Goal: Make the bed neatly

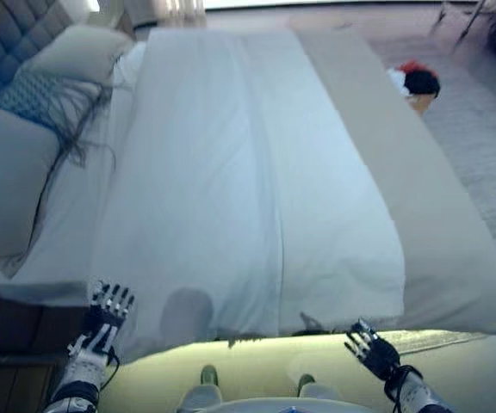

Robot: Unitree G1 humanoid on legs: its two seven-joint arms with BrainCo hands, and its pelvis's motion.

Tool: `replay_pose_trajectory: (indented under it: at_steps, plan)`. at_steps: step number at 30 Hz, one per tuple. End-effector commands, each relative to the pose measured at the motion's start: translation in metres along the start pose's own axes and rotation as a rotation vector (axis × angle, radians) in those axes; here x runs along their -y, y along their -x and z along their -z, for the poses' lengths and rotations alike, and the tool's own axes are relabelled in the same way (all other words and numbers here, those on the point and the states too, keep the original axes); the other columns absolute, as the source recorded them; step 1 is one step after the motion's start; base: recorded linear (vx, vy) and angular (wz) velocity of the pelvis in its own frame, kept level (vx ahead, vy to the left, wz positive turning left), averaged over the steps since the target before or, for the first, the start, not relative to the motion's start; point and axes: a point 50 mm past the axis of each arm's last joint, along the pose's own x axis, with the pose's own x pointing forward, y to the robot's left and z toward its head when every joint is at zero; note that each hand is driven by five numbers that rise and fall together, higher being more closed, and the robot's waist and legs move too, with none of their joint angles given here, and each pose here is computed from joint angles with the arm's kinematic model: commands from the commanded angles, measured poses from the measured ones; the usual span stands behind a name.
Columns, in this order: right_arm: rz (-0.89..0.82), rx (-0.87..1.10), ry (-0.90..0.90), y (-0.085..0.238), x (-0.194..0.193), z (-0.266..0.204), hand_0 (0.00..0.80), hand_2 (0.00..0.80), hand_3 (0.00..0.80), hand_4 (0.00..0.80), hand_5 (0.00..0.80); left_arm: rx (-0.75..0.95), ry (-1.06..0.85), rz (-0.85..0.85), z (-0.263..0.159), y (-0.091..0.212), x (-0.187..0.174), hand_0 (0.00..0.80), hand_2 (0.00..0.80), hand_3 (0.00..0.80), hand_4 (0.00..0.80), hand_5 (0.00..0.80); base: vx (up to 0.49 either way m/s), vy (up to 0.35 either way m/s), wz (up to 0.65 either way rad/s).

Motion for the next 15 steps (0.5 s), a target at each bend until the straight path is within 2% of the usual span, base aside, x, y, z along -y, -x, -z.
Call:
replay_pose_trajectory:
  at_steps: [1, 5, 9, 15]
  plan:
    - [0.056, 0.016, 0.013, -0.006, -0.004, 0.003, 0.0, 0.0, 0.0, 0.0, 0.0, 0.021, -0.126, 0.009, 0.006, -0.011, 0.017, 0.0, 0.0, 0.0, 0.0, 0.0, 0.079, -0.068, -0.07]
    - [0.18, -0.103, -0.055, 0.003, 0.016, 0.031, 0.0, 0.0, 0.0, 0.0, 0.0, -0.067, -0.263, -0.048, 0.046, -0.004, 0.014, 0.0, 0.0, 0.0, 0.0, 0.0, 0.09, -0.051, -0.04]
    - [0.326, -0.223, -0.052, 0.016, 0.034, 0.056, 0.0, 0.0, 0.0, 0.0, 0.0, -0.236, -0.39, -0.065, 0.082, 0.006, 0.013, 0.0, 0.0, 0.0, 0.0, 0.0, 0.102, -0.053, -0.05]
    - [0.254, -0.196, -0.017, 0.01, 0.024, 0.051, 0.0, 0.0, 0.0, 0.0, 0.0, -0.313, -0.355, -0.122, 0.094, 0.017, 0.0, 0.0, 0.0, 0.0, 0.0, 0.0, 0.082, -0.048, -0.06]
